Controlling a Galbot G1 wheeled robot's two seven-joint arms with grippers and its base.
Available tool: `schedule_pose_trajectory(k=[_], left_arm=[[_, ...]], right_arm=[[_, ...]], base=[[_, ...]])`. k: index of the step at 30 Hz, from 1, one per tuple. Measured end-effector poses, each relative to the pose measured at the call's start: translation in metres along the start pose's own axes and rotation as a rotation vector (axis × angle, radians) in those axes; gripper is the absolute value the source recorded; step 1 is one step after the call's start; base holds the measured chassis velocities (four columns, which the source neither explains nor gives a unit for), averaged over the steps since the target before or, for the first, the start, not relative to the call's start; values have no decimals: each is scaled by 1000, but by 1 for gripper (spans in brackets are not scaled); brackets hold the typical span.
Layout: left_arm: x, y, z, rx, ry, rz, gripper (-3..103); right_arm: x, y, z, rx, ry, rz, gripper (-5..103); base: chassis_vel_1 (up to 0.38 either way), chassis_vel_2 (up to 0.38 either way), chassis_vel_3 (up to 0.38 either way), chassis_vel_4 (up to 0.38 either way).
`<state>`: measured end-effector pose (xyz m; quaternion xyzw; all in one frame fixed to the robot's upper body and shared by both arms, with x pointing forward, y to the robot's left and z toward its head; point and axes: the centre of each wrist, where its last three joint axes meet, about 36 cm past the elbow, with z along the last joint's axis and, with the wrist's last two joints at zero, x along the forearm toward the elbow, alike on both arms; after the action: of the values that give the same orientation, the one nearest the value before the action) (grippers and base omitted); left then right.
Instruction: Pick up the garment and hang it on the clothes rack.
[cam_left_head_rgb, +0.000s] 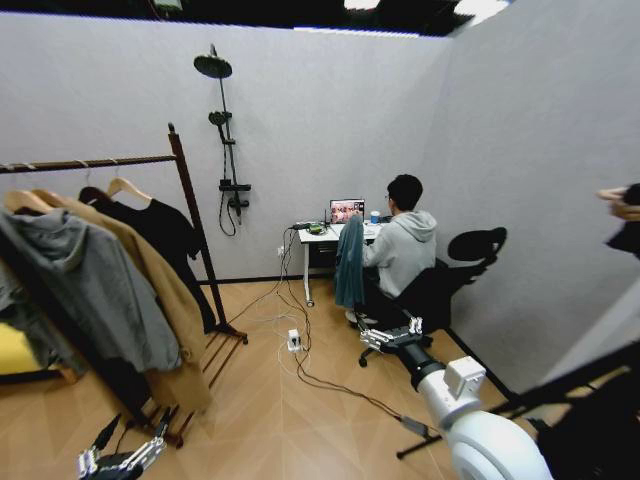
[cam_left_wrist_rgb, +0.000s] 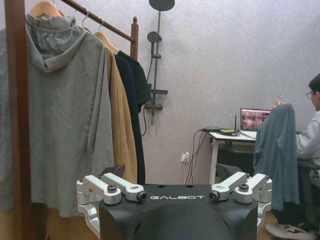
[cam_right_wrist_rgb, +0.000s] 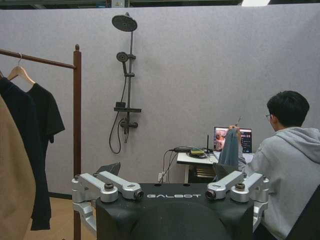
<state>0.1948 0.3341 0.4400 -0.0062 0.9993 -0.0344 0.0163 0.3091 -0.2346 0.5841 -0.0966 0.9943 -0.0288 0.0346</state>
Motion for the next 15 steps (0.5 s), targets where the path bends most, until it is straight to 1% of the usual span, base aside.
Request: schedule_pose_trajectory(k=[9,11,13,15], left_arm=[[0,0,0,0,0,-1,100],[0,0,0,0,0,-1,100],[0,0,0,0,0,-1,100],[0,0,0,0,0,-1,100]], right_arm=[[-1,5,0,-3,-13,-20,100],[-1,6,1,-5,-18,-25,100],[-2,6,1,-5,-17,-26,100],[-2,8,2,-11,-22,-32,100]], base=[[368,-327,-326,368],[298,-261,-288,347],[284,-227,-253,216],[84,-99,-184,146]])
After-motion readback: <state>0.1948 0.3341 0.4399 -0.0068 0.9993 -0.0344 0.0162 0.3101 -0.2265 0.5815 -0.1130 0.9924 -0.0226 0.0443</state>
